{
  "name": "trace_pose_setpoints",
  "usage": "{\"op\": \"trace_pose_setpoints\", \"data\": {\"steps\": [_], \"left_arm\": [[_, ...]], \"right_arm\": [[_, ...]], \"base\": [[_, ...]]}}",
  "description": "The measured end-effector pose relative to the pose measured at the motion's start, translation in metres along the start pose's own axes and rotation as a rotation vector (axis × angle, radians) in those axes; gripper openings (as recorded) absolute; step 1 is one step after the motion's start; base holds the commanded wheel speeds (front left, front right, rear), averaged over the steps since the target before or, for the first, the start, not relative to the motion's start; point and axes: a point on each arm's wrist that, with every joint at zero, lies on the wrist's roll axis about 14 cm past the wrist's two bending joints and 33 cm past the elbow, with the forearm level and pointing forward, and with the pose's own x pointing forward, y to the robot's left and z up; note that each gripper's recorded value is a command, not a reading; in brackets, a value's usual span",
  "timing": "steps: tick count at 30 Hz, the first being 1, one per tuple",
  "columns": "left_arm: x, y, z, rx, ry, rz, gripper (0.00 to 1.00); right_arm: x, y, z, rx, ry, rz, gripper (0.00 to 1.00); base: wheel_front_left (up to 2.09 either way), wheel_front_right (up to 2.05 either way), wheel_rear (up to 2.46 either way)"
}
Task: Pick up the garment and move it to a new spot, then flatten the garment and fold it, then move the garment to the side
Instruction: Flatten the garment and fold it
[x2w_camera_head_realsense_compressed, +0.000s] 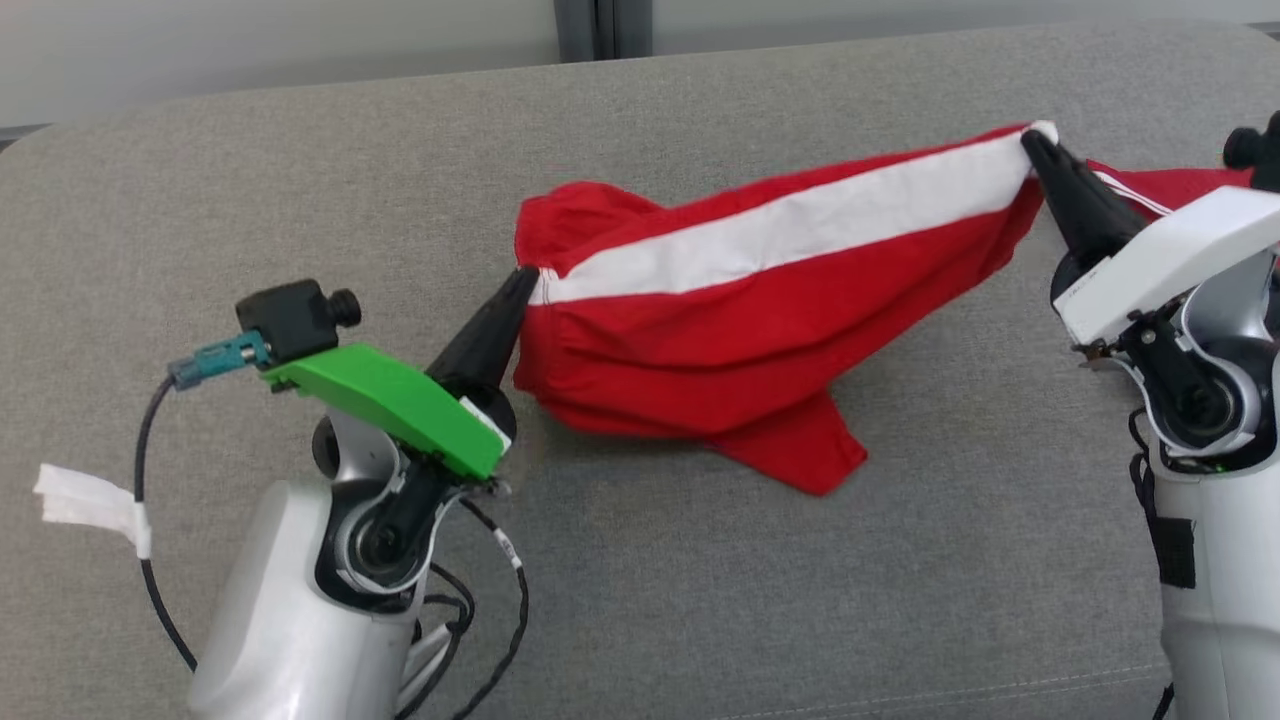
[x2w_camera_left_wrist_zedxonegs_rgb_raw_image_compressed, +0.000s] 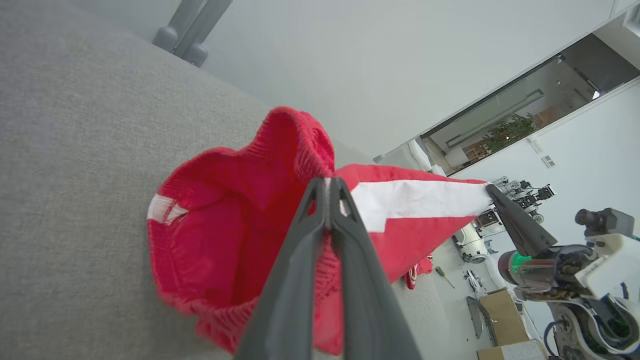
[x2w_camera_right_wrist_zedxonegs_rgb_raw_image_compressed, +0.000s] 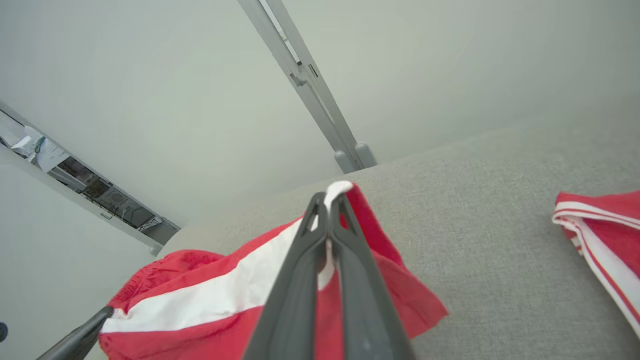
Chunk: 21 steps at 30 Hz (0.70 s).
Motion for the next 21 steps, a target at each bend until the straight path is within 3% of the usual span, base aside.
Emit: {"op": "trace_pose_setpoints", "data": {"steps": [7, 13, 17, 21], "left_arm": [[0.023, -0.050, 0.059, -0.021, -0.100, -0.157, 0.00], [0.056, -0.071, 0.111, 0.015, -0.171, -0.223, 0.00], [0.082, -0.067, 0.144, 0.013, -0.250, -0.252, 0.00], [0.100, -0.065, 0.192, 0.009, -0.457, -0.280, 0.00]], "right_arm": [[0.008, 0.033, 0.048, -0.066, -0.084, 0.091, 0.00], [0.046, 0.049, 0.067, -0.092, -0.086, 0.135, 0.00], [0.078, 0.057, 0.097, -0.111, -0.220, 0.152, 0.00], [0.095, 0.059, 0.135, -0.133, -0.444, 0.165, 0.00]], "base": [[0.00, 0.00, 0.00], [0.00, 0.00, 0.00], [0.00, 0.00, 0.00], [0.00, 0.00, 0.00]]}}
